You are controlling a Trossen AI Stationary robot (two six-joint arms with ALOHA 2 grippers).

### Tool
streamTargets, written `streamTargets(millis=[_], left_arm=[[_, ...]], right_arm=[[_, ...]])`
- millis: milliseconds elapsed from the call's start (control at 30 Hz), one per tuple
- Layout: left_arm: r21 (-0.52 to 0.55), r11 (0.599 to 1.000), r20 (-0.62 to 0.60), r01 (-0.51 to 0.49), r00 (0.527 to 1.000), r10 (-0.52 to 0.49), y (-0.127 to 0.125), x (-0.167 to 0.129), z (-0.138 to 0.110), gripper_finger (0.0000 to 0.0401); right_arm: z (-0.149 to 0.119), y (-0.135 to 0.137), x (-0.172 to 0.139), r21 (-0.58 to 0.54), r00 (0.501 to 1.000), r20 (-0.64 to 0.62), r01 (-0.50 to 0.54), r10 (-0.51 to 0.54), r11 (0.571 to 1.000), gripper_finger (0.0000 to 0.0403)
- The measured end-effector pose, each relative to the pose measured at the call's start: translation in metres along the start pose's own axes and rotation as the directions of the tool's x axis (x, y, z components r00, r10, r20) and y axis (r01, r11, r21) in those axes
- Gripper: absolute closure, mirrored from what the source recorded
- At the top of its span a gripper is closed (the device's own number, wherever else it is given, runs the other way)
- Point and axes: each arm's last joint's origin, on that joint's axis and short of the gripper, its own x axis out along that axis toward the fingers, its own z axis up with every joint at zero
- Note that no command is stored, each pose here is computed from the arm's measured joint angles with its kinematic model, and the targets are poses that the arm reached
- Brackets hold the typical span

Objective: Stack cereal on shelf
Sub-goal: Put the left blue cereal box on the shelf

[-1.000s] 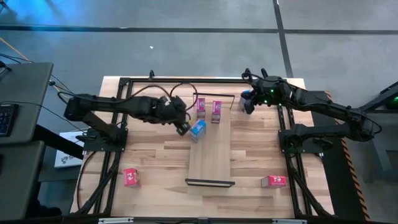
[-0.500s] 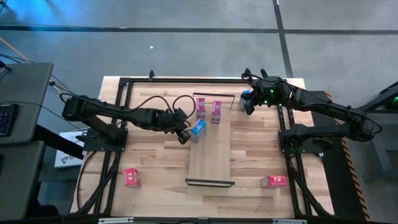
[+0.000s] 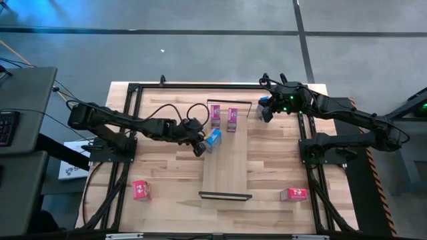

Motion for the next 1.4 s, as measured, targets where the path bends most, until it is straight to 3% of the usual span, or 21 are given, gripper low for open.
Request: streamTargets(millis=[833,1400], left_arm=[[-0.105,0.988,0.003,0.116,0.993,-0.117,-0.018,-0.003,-0.005,0.0401],[-0.166,0.977,-0.02,0.136,0.99,-0.141,-0.025,-0.008,-0.011,0.0401]], right_arm=[[0.0,0.0,0.0,-0.008,1.0,0.002,0.004,-0.004,1.0,0.0402],[0.0,0.0,0.0,-0.008,1.0,0.002,0.005,-0.005,1.0,0.0402]])
